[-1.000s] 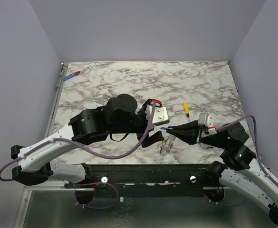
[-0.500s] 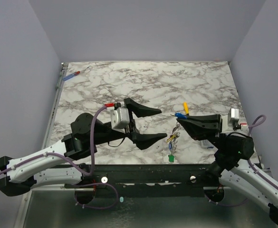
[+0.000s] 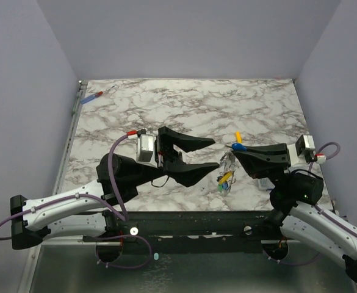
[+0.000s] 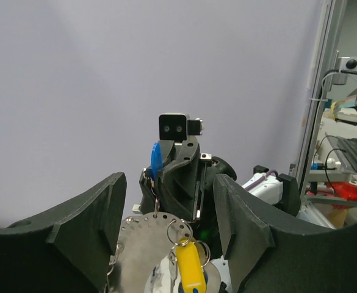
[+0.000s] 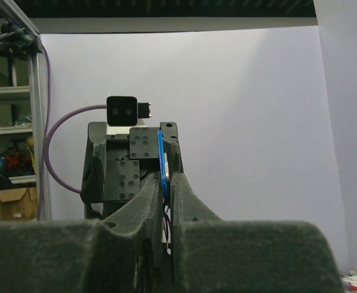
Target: Put the keys on the keyring
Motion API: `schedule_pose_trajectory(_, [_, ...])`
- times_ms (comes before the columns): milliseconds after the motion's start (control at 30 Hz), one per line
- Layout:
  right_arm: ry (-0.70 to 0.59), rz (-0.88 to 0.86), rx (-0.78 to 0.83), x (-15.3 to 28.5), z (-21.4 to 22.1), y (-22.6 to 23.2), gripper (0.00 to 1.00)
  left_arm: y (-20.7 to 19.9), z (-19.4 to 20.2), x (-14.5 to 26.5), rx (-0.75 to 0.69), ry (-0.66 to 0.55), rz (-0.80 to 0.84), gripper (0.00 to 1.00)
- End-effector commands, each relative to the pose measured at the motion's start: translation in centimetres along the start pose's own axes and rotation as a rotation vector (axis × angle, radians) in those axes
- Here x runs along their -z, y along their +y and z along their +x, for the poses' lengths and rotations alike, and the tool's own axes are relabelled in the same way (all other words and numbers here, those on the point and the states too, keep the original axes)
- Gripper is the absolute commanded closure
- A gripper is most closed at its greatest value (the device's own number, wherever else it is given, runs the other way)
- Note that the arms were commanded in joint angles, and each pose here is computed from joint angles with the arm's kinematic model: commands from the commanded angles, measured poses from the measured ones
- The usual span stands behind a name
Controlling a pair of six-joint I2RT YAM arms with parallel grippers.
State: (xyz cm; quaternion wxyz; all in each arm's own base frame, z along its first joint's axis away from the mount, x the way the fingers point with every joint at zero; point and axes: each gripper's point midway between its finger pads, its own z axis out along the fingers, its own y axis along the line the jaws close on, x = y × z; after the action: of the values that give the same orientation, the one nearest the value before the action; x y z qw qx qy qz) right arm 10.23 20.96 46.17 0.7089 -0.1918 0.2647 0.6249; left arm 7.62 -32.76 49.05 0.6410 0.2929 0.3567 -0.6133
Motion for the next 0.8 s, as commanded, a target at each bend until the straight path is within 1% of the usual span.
schedule_pose_trajectory(0, [-0.099,-0.086,0.000,-1.1,-2.9,1.9,0.99,-0.4,-1.6,-0.8,0.015,-0.074,0.021,0.36])
schedule_pose_trajectory(100, [-0.071,-0.116,-0.009,-1.2,-2.3,2.2,0.99,-0.1,-0.8,-1.1,0.013,-0.059,0.013,0.38])
schedule_pose_trajectory(267, [-0.059,-0.119,-0.019,-1.1,-1.8,2.2,0.99,0.2,-0.1,-1.5,0.017,-0.055,0.010,0.41])
schedule_pose_trajectory(400, [-0.055,-0.128,-0.027,-0.9,-1.6,2.3,0.99,0.3,0.3,-2.0,0.015,-0.051,0.013,0.48])
schedule_pose_trajectory(767, [-0.033,-0.130,-0.048,-0.7,-0.7,2.2,0.99,0.2,1.3,-3.1,0.017,-0.030,0.037,0.56])
